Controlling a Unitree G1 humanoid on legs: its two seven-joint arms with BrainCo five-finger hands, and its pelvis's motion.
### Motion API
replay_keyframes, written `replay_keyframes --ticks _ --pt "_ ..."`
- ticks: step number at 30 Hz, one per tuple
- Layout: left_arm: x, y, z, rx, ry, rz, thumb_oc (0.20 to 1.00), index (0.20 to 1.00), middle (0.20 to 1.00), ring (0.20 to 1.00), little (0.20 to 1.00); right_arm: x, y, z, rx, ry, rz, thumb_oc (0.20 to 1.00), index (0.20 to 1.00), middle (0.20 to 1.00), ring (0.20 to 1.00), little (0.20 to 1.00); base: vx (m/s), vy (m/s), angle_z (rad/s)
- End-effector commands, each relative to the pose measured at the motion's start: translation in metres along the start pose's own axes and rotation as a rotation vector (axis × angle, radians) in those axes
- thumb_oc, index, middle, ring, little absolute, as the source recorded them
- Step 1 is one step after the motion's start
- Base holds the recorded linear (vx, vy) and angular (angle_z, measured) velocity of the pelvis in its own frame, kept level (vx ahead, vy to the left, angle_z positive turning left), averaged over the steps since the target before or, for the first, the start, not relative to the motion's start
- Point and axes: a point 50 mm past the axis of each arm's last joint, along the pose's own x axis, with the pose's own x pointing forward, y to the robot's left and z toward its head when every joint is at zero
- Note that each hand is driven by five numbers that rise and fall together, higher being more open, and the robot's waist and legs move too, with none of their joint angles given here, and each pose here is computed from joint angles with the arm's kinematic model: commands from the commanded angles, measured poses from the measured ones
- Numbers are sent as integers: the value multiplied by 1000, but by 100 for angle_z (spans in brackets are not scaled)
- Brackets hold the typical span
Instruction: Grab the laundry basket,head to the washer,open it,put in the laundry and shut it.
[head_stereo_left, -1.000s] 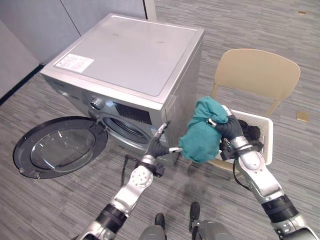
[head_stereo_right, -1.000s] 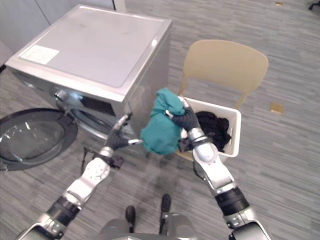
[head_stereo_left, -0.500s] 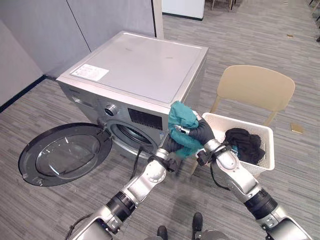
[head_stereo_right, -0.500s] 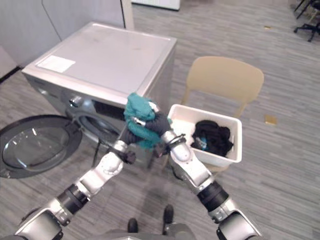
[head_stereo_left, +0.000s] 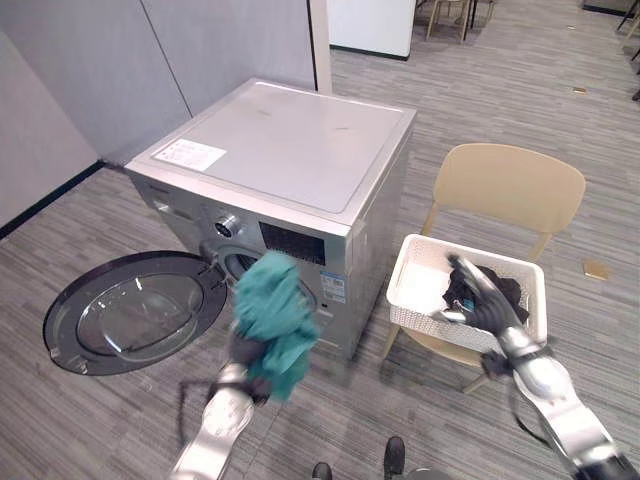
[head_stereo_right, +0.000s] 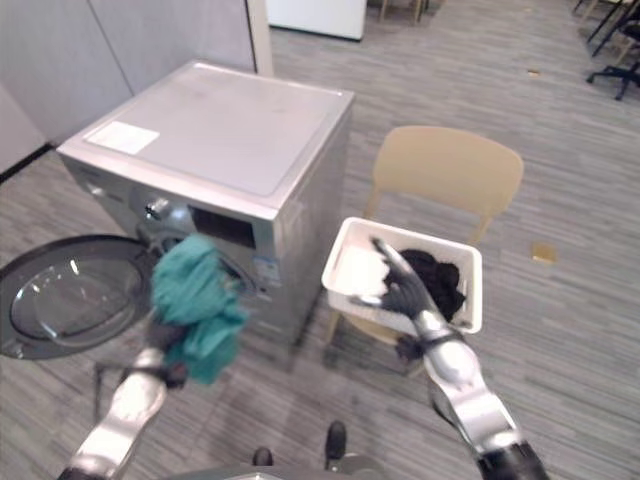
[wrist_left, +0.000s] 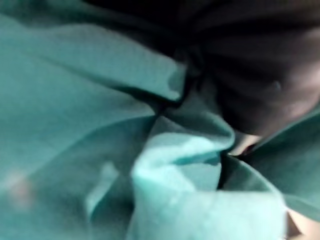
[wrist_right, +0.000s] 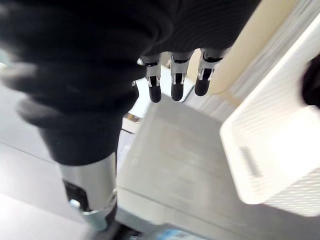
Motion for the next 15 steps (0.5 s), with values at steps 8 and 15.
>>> replay_keyframes --ticks 8,15 --pt "-3 21 -51 -198 241 98 200 200 200 200 200 -14 20 -74 -68 335 14 1000 1000 1000 1000 1000 -47 -50 15" --pt "-4 23 -75 -137 370 119 200 200 200 200 200 -18 37 -98 -52 468 15 1000 1000 1000 1000 1000 -43 12 108"
